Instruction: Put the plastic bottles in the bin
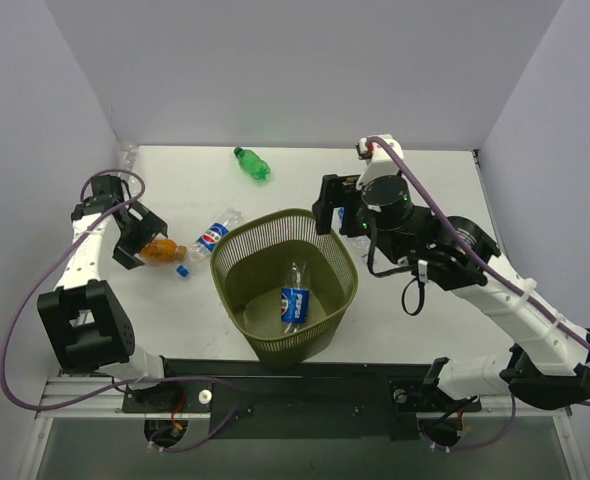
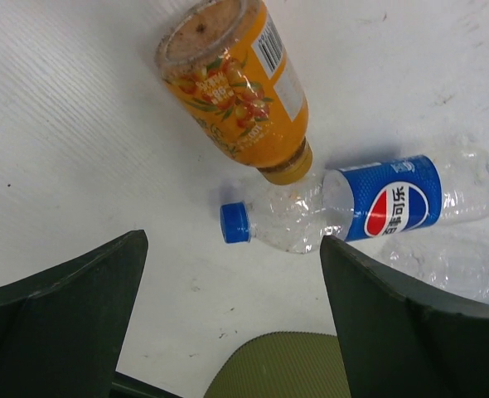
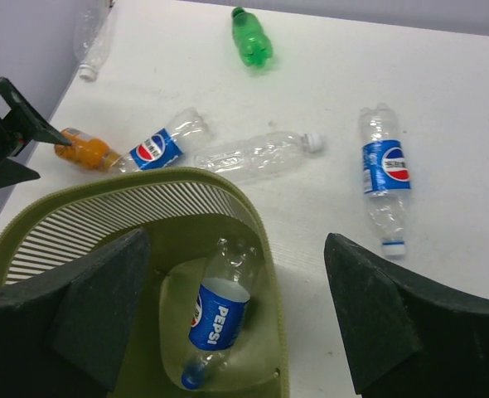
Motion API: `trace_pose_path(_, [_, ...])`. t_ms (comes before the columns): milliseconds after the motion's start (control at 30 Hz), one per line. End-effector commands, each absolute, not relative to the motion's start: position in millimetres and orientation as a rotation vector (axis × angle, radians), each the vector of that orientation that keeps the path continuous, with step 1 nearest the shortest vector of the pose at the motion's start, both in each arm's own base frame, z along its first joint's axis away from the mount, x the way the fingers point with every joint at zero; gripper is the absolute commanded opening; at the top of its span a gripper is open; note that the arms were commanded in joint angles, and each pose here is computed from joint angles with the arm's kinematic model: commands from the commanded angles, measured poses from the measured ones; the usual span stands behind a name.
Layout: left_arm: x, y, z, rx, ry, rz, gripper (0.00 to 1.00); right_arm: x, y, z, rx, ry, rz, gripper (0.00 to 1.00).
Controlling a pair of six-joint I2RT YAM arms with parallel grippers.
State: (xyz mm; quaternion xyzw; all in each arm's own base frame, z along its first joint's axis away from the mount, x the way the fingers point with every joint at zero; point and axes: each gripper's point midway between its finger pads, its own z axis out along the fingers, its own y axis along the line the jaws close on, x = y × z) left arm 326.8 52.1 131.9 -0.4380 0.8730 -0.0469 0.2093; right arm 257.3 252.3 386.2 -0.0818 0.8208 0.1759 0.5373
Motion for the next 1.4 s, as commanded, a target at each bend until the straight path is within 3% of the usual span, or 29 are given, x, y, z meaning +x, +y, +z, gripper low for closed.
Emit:
trace_pose_path(0, [353,70,130,-1.298,2.291,-0.094,0.97,253,189,410,-0.053,1.841,0.286,0.82])
trace_pose_path(500, [401,77,59,-1.362,2.169,-0.169,0.97,242,149,353,-0.057,1.936,0.09,0.82])
trace_pose_path(567, [399,79,51,-1.367,2.196,-0.135,0.92,242,145,348,-0.069,1.948,0.05,0.82])
trace_pose_path(700, [396,84,52,-1.363,2.198,-0.096,0.67,247,130,344,-0.023,1.966,-0.028,0.82])
trace_pose_path(733, [397,86,60,-1.335,2.193,-0.091,0.65,248,129,344,-0.011,1.967,-0.027,0.82])
trace_pose_path(833, [405,89,95,-1.248,2.163,-0.083,0.52,253,119,347,0.04,1.962,-0.035,0.82])
trace_pose_path(1000, [413,85,215,-1.027,2.024,-0.126,0.45,263,89,345,0.16,1.987,-0.061,0.82])
trace_pose_path(1200, [389,9,369,-0.604,1.835,-0.228,0.46,288,56,317,0.43,2.089,0.115,0.82])
trace_pose_path(1367, [345,-86,434,-0.242,1.802,-0.38,0.46,302,47,270,0.579,2.21,0.193,0.82])
